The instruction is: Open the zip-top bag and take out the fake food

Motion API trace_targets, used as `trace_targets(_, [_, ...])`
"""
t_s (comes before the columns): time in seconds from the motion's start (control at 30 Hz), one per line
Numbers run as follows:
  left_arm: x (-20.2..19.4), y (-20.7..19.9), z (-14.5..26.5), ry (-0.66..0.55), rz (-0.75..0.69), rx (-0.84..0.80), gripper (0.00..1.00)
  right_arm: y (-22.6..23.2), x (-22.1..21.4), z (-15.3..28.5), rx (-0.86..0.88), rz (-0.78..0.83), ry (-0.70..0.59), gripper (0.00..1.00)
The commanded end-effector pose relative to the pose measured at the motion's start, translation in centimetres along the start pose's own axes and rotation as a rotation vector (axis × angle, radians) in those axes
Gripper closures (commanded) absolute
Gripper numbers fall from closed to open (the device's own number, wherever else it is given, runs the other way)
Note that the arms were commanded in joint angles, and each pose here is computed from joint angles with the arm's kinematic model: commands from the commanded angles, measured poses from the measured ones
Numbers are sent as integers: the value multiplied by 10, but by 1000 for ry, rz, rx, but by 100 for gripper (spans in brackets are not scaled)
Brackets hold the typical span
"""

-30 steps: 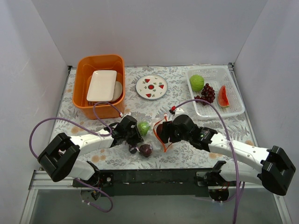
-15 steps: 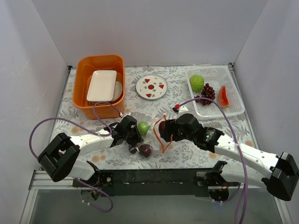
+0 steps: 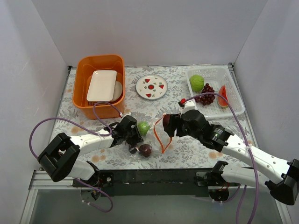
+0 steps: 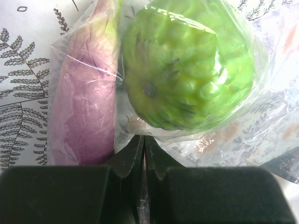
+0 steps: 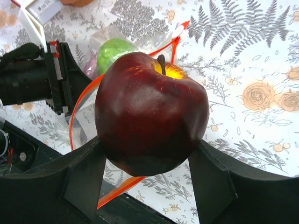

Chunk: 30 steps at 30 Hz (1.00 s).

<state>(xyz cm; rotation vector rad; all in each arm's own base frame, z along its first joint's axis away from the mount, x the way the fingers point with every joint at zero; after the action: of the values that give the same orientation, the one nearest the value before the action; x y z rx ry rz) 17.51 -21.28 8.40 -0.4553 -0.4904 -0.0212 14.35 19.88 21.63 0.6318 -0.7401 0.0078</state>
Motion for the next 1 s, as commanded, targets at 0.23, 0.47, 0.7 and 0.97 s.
trace_targets(0.23, [2,4,5,-15,-13,14,96,-41,91,18,-114,-72,-199,68])
trace_targets(0.47, [2,2,6,-15,-22,0,96,-114,162,6,-252,-210,-301,68])
trace_targets(0.7, [4,-4,14,-5,-33,-37,96,-184,229,-24,-380,-343,-352,64])
trace_targets(0.97, [13,-12,25,-31,-45,-63,96,-235,270,-76,-446,-429,-309,41])
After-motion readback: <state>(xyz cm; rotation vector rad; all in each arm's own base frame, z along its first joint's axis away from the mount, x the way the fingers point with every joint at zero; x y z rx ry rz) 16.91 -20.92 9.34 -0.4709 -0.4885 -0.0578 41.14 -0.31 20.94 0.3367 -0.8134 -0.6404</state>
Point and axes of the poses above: each gripper's point midway between its finger pads, its own z axis back along the fingers, its own y axis along the line the jaws close on, x = y × z, the point moved 7 cm from there along z, back along the fingers, and after that the axes turned 15 degrees about -z, right-handed, at the moved point
